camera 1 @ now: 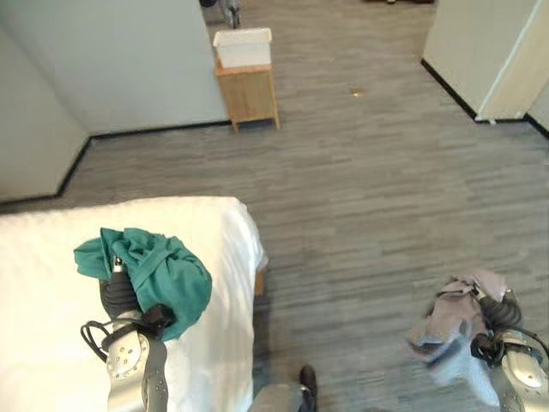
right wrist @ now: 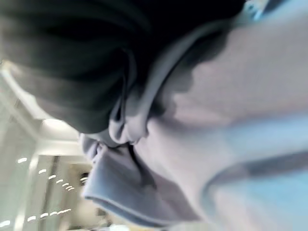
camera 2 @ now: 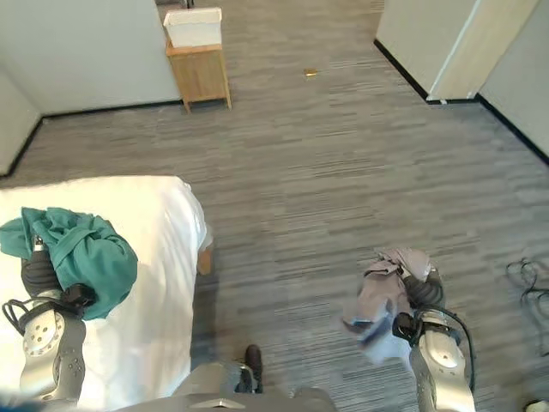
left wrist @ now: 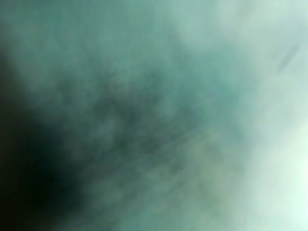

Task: Pick up bed clothes into laundry basket.

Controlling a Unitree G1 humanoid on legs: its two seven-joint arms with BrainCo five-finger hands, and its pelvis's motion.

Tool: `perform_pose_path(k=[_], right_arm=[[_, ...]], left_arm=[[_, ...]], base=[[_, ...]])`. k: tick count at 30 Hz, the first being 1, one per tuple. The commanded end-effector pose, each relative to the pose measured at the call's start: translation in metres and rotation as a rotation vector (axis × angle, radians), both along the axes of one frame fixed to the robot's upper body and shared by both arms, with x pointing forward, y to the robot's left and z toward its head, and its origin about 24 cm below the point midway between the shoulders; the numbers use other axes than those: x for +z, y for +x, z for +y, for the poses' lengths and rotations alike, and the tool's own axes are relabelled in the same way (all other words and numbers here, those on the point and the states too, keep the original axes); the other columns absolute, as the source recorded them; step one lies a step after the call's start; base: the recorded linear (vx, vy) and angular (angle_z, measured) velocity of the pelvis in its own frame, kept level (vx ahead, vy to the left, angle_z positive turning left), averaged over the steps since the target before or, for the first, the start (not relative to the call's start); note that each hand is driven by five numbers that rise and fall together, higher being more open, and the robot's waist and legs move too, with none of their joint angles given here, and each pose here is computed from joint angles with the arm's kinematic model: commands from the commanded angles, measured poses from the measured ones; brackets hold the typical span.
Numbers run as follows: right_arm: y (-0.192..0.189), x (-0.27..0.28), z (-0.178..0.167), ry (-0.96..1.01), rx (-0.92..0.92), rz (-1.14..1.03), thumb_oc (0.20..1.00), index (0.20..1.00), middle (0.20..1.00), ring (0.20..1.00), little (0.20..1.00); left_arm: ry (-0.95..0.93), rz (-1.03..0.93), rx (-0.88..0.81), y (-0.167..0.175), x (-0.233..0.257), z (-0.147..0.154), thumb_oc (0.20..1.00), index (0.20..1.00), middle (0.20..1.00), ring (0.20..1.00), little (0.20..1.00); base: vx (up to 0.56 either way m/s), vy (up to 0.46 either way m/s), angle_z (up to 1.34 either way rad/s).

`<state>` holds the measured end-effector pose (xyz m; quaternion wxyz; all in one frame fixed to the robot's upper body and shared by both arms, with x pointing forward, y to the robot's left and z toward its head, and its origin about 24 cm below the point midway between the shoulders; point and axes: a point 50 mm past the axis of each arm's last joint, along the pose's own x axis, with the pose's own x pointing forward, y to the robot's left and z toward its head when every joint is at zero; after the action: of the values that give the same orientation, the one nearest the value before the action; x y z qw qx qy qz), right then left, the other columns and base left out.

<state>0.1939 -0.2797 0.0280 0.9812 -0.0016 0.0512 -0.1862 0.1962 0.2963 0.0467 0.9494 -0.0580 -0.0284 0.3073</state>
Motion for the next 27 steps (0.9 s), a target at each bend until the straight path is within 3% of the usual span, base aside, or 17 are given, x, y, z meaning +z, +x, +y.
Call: perform_pose_path(k=[1, 7, 19, 27], right_arm=[[0.021, 0.046, -0.007, -0.119, -0.005, -0.218, 0.200, 0.200, 0.200, 0.200, 0.200], [0.005, 0.036, -0.024, -0.073, -0.140, -0.194, 0.200, 0.200, 0.200, 0.200, 0.200], [0.021, 0.041, -0.011, -0.082, -0.033, -0.204, 0.200, 0.200, 0.200, 0.200, 0.200], [0.023, 0.051, -0.023, -0.128, -0.032, -0.203, 0.200, 0.200, 0.200, 0.200, 0.200]], left_arm=[[0.228, -0.221, -0.031, 0.011, 0.064, 0.010, 0.200, 0.200, 0.200, 0.200, 0.200], [0.229, -0.173, -0.020, 0.008, 0.057, 0.017, 0.200, 0.200, 0.200, 0.200, 0.200], [0.220, -0.118, 0.000, -0.003, 0.044, 0.022, 0.200, 0.200, 0.200, 0.200, 0.200], [0.139, -0.167, -0.168, 0.025, 0.045, -0.007, 0.200, 0.200, 0.200, 0.200, 0.200]], base=[[0.30, 0.038, 0.30], [0.49, -0.095, 0.61], [0.40, -0.201, 0.41], [0.36, -0.315, -0.13]])
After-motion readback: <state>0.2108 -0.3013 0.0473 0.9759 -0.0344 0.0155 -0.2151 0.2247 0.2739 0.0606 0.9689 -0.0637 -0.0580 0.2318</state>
